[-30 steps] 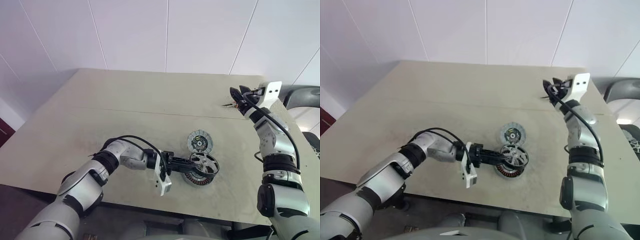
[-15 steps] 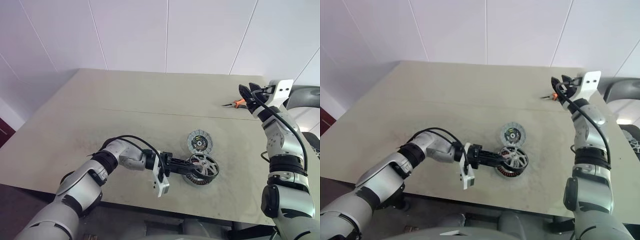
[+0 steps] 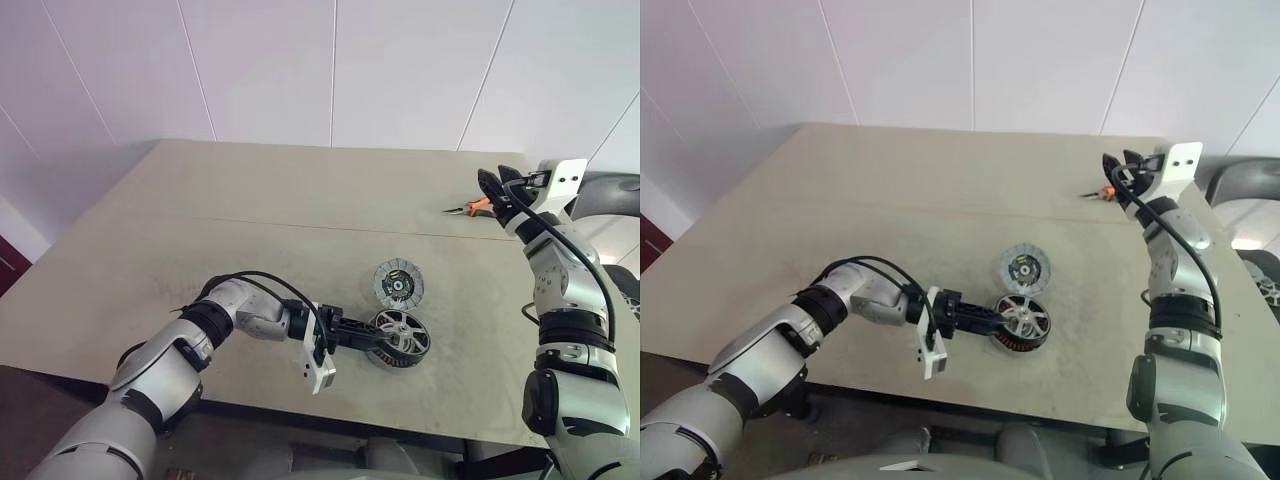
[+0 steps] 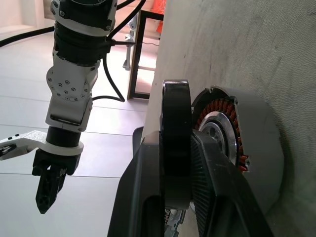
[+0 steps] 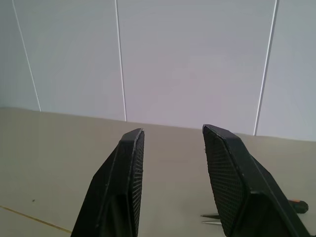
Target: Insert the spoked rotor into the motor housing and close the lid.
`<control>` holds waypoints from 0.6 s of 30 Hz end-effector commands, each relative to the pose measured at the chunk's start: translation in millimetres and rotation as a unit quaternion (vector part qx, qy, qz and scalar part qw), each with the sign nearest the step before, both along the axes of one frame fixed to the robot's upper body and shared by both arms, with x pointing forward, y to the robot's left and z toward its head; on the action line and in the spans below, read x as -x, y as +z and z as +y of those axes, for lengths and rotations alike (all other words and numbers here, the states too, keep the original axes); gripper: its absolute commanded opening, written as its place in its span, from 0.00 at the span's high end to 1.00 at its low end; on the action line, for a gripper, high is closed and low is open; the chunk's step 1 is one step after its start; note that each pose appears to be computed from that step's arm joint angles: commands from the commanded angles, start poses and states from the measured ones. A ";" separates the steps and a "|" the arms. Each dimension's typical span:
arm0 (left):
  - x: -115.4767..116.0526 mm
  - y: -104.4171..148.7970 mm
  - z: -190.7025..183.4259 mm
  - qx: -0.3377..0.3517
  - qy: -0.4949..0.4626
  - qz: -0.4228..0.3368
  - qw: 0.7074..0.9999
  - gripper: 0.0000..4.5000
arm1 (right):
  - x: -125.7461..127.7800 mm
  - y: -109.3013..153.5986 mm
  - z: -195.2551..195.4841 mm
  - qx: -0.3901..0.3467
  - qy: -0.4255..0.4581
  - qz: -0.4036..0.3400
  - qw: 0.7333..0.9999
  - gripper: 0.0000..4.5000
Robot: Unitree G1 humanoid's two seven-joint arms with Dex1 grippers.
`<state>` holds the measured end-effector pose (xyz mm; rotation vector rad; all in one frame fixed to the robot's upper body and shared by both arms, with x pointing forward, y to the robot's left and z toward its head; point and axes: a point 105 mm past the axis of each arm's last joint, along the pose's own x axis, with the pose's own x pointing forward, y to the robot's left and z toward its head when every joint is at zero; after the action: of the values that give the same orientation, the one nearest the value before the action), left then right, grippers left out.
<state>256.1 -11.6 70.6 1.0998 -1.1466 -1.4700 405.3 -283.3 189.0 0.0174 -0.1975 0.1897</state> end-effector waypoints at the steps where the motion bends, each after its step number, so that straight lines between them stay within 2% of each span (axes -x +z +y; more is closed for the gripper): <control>1: -5.2 9.9 -4.8 0.011 0.000 -0.029 1.000 0.91 | 3.4 22.5 -1.1 0.004 -0.001 -0.042 0.999 0.56; 18: -10.3 6.5 -7.5 0.018 0.013 -0.045 0.999 0.91 | 6.5 24.6 -1.7 0.001 -0.003 -0.052 0.999 0.56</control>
<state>261.9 -15.8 65.8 1.1585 -1.1722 -1.4144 402.8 -284.0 188.4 0.0243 -0.2081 0.1881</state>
